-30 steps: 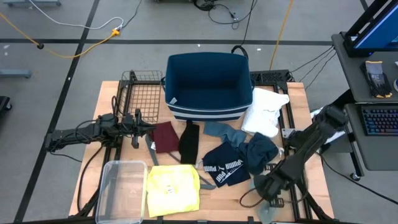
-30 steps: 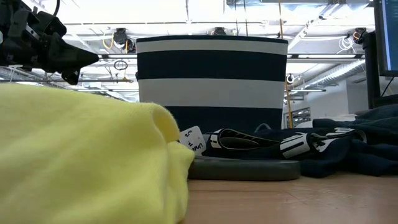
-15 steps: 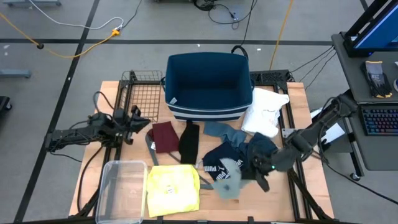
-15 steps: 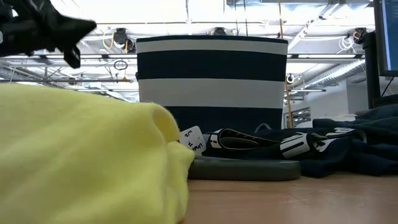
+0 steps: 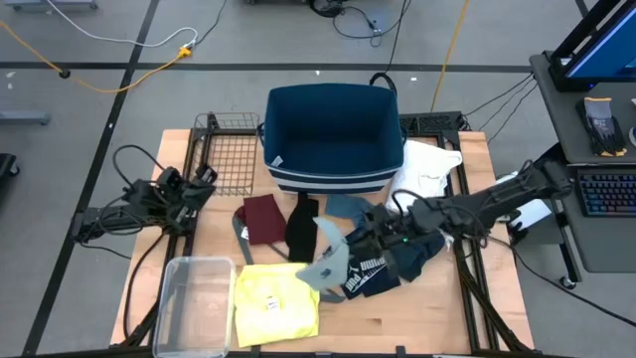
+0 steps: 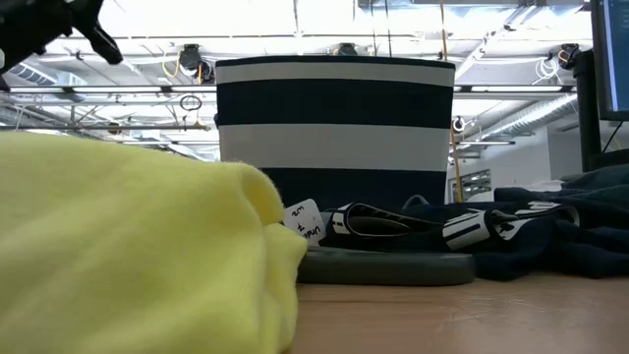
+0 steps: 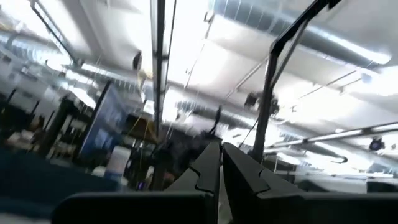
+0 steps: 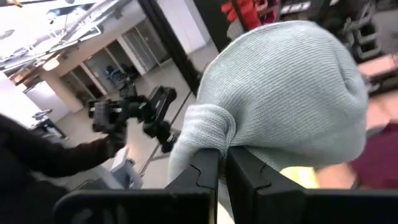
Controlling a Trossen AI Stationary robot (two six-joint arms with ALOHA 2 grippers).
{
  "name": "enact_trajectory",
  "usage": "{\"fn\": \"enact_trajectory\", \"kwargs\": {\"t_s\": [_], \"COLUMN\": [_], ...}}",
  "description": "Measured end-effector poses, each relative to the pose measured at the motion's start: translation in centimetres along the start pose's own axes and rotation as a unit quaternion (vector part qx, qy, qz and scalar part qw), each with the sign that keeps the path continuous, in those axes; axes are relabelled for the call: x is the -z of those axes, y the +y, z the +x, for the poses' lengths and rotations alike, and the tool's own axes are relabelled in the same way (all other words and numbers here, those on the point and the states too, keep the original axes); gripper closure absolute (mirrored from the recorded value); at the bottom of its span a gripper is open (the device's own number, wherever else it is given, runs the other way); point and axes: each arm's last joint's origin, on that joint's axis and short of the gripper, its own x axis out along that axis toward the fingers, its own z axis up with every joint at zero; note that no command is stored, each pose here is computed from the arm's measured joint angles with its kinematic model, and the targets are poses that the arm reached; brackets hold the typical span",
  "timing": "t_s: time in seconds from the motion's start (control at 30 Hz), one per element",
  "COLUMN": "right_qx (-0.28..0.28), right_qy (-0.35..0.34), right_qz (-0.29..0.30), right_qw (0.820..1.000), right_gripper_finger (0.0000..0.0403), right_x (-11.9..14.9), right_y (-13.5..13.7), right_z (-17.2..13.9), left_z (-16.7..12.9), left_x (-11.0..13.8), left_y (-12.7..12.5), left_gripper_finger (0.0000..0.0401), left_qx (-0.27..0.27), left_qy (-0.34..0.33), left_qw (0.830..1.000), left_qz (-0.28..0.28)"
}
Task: Pick & Place Cloths
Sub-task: Put the light green sock into the transparent bin
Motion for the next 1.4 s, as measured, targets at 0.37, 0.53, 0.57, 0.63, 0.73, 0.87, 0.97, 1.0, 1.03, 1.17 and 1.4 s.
{"fn": "enact_trajectory", "kwargs": {"t_s": [0.37, 0.53, 0.57, 0.63, 0.73, 0.87, 0.97, 1.0, 1.03, 1.17, 1.4], "right_qx": [-0.007, -0.004, -0.004, -0.002, 0.000, 0.006, 0.013, 0.015, 0.018, 0.025, 0.049], "right_qy": [-0.039, -0.039, -0.039, -0.039, -0.041, -0.043, -0.047, -0.048, -0.049, -0.057, -0.072], "right_qz": [-0.037, -0.050, -0.050, -0.056, -0.059, -0.059, -0.064, -0.067, -0.071, -0.079, -0.104], "right_qw": [0.999, 0.998, 0.998, 0.998, 0.997, 0.997, 0.997, 0.996, 0.996, 0.995, 0.991], "right_gripper_finger": [0.0399, 0.0400, 0.0400, 0.0400, 0.0400, 0.0400, 0.0400, 0.0400, 0.0400, 0.0400, 0.0400], "right_x": [-0.8, -0.8, -0.8, -0.8, -0.9, -1.0, -1.2, -1.3, -1.4, -1.7, -2.2], "right_y": [-3.2, -3.4, -3.4, -3.4, -3.6, -3.9, -4.2, -4.3, -4.5, -4.9, -5.6], "right_z": [1.9, 2.0, 2.0, 2.0, 2.0, 1.9, 1.9, 1.8, 1.8, 1.7, 1.5], "left_z": [0.0, 0.0, 0.0, 0.2, 0.8, 2.9, 5.3, 6.1, 7.0, 10.6, 16.7], "left_x": [-0.6, 0.0, 0.1, 0.4, 0.6, -0.2, -0.9, -1.0, -1.2, -1.2, -0.4], "left_y": [-0.2, 0.2, 0.3, 0.4, 0.6, 0.5, 0.4, 0.3, 0.3, 0.2, -0.4], "left_gripper_finger": [0.0380, 0.0380, 0.0380, 0.0380, 0.0380, 0.0380, 0.0380, 0.0380, 0.0380, 0.0380, 0.0380], "left_qx": [0.006, -0.032, -0.034, -0.029, -0.042, -0.055, -0.062, -0.063, -0.063, -0.059, -0.020], "left_qy": [-0.033, -0.012, -0.005, 0.012, 0.033, 0.079, 0.130, 0.145, 0.159, 0.205, 0.238], "left_qw": [0.999, 0.999, 0.999, 0.999, 0.998, 0.995, 0.990, 0.987, 0.985, 0.977, 0.970], "left_qz": [-0.001, -0.011, -0.012, -0.011, -0.011, 0.001, 0.009, 0.010, 0.011, 0.012, 0.050]}}
